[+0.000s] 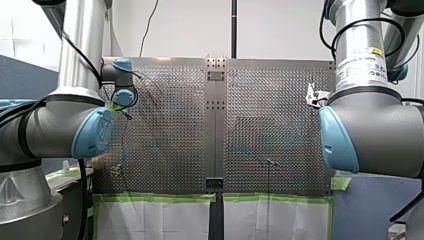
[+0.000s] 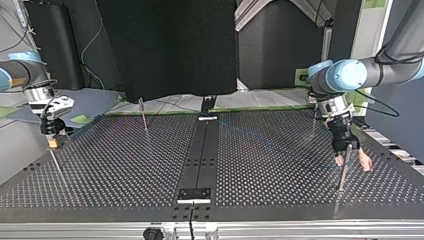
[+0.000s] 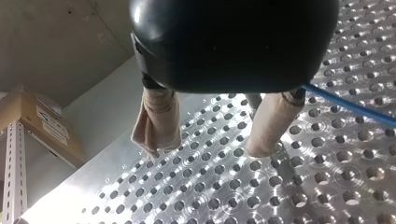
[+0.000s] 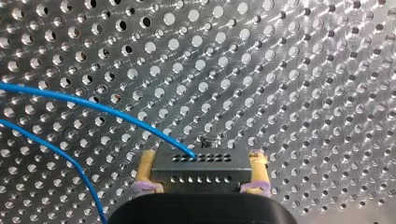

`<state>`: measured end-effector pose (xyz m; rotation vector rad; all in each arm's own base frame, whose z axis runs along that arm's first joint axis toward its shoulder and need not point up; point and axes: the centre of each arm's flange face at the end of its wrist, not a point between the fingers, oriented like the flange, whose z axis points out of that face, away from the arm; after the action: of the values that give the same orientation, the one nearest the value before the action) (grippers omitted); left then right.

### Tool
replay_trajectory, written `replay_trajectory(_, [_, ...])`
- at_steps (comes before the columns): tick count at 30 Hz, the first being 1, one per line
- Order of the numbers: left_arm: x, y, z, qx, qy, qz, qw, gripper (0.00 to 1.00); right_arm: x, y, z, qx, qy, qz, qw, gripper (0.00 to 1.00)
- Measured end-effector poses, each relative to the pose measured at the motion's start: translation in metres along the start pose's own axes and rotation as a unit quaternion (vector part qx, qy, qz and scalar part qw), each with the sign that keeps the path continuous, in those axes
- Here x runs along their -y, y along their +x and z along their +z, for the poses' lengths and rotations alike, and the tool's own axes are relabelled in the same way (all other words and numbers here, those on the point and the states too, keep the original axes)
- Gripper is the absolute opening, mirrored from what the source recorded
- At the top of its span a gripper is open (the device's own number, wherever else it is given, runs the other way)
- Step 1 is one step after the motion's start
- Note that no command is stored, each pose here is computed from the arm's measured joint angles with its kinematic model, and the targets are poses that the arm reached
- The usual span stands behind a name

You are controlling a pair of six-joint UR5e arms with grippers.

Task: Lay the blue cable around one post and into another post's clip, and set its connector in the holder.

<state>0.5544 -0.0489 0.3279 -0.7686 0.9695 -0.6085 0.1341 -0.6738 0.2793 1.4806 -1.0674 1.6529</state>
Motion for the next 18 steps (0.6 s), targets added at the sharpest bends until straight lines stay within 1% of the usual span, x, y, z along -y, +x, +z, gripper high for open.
replay_trajectory(4, [-0.0001,0.0,0.0,0.0,0.0,0.0,1.0,1.0,0.0,0.0,0.0,0.0,0.0,0.0,1.0,0.0])
replay_trajectory(5, [-0.0001,0.0,0.0,0.0,0.0,0.0,1.0,1.0,0.0,0.0,0.0,0.0,0.0,0.0,1.0,0.26])
replay_trajectory(6, [-0.0001,0.0001,0.0,0.0,0.0,0.0,1.0,1.0,0.0,0.0,0.0,0.0,0.0,0.0,1.0,0.26])
replay_trajectory(7, [-0.0001,0.0,0.0,0.0,0.0,0.0,1.0,1.0,0.0,0.0,0.0,0.0,0.0,0.0,1.0,0.57])
replay_trajectory(8, [-0.0001,-0.0001,0.0,0.0,0.0,0.0,1.0,1.0,0.0,0.0001,0.0001,0.0,0.0,-0.0001,1.0,1.0])
replay_trajectory(18, [0.0014,0.0035,-0.0028,-0.005,-0.003,0.009,0.9999,1.0,0.0,0.0,0.0,0.0,0.0,0.0,1.0,1.0])
